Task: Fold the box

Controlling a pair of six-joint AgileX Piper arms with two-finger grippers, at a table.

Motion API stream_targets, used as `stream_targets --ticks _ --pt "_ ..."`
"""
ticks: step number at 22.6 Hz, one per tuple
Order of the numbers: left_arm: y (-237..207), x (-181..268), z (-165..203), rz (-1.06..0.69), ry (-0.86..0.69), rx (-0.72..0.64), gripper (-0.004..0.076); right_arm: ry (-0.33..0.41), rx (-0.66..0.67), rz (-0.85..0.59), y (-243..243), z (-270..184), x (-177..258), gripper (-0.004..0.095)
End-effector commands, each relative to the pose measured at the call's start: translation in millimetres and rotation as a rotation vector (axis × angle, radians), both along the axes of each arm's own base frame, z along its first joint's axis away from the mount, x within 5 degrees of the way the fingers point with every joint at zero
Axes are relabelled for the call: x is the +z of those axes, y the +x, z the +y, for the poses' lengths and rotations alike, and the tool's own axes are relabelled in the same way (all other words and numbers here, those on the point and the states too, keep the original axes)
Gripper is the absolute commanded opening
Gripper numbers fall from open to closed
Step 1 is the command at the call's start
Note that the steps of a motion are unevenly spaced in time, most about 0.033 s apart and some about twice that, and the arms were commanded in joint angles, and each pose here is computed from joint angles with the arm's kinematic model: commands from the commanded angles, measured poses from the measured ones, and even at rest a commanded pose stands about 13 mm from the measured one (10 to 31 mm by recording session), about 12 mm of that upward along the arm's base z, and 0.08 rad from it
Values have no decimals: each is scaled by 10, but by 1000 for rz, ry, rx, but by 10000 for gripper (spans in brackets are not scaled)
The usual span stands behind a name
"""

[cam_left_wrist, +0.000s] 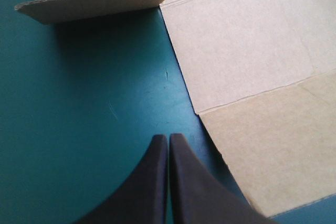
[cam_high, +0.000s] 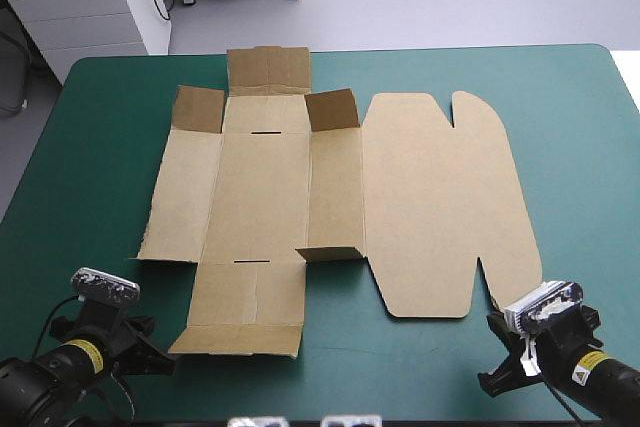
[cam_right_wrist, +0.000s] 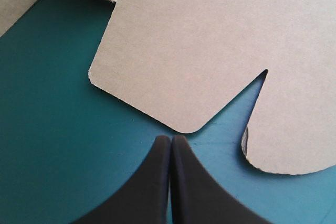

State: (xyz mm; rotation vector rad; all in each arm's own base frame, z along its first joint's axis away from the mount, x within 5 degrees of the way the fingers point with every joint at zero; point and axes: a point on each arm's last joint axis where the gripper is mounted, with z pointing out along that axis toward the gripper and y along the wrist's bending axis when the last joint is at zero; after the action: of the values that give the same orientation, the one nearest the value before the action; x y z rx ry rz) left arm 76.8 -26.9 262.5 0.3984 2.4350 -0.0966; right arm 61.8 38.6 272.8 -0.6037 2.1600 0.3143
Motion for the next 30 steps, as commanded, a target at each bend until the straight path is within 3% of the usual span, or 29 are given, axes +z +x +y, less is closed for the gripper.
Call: stream_targets --ticks 1,10,14,17,22,30 --pt "35 95 -27 -53 -33 -5 -8 21 -13 -67 42 4 114 -19" --pt "44 122 -31 -71 -40 -7 -8 5 -15 -72 46 -6 111 -19" --pt "104 411 -42 -199 -67 -14 -8 6 -16 -74 47 -6 112 -19" --pt "232 711 -63 -294 -39 -15 -8 6 -16 -74 47 -6 112 -19" --pt "632 1082 -220 -279 43 -1 -6 5 -16 -76 48 -7 114 -19" --pt "1149 1140 -487 -214 124 -42 19 6 -17 -80 50 -8 116 -19"
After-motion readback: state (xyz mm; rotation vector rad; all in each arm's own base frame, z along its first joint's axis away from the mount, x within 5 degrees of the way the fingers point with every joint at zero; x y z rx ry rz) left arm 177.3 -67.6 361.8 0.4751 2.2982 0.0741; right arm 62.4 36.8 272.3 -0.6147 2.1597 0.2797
